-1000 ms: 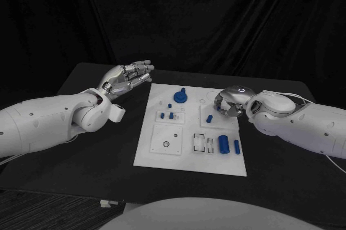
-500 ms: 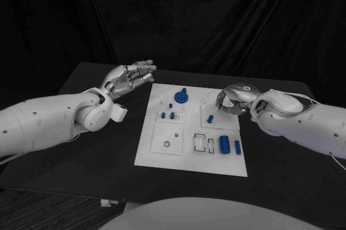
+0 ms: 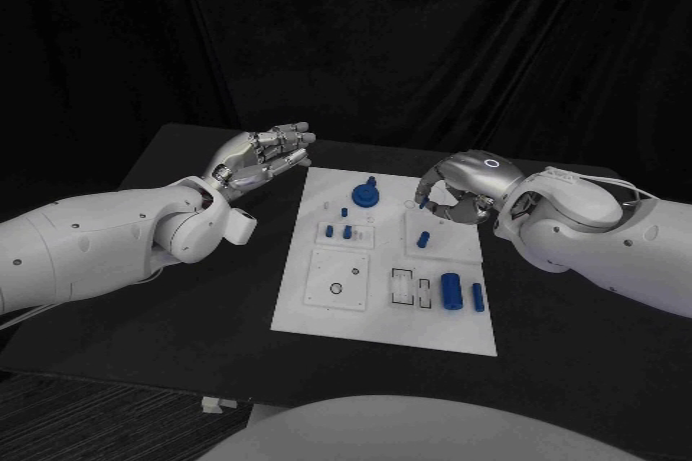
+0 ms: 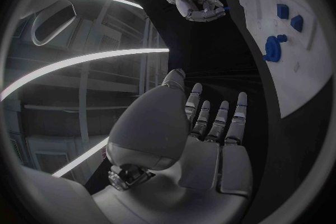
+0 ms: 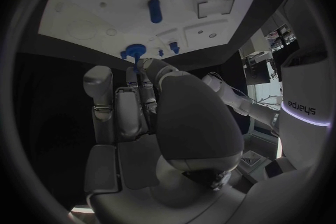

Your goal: Assemble the parts on the task board

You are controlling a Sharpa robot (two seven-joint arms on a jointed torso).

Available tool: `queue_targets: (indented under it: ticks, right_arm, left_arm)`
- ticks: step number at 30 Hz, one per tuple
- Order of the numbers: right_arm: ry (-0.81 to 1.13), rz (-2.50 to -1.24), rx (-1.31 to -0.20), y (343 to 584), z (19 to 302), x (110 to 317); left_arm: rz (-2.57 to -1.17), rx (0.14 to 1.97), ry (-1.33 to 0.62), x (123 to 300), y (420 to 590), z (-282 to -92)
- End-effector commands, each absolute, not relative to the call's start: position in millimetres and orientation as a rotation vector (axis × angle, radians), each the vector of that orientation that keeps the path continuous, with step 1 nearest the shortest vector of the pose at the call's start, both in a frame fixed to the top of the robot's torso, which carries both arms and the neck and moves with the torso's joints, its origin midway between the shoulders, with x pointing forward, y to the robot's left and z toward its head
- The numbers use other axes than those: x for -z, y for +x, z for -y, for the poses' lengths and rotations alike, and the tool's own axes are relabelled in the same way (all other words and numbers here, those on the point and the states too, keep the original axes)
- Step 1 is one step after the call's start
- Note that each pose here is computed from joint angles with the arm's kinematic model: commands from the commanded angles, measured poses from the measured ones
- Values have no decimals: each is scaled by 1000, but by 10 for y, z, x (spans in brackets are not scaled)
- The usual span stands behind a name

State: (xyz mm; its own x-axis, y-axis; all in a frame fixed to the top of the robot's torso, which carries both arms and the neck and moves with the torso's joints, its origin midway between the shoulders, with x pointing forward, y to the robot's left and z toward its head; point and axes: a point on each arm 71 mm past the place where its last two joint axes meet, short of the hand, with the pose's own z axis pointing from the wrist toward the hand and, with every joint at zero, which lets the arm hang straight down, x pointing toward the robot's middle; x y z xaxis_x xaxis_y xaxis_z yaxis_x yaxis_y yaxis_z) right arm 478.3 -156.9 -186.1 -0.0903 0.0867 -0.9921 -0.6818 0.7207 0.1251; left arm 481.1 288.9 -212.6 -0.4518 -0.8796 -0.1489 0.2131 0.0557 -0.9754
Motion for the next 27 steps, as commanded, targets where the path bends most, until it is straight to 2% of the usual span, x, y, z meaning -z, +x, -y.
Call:
queue_targets:
  ticks: [1,15,27]
  right_arm:
    - [-508,-1532,-728,4683,1389,1837]
    - [-654,-1549,-850,4407,727,2131]
    - [-673,-1579,-867,4343,554,2282]
  left_arm:
    - [-1245,1706,-589,1985,4751,-2870]
    - [-1262,1715,-604,2056,4729,-2865]
    - [-1271,1722,-607,2075,4732,-2830]
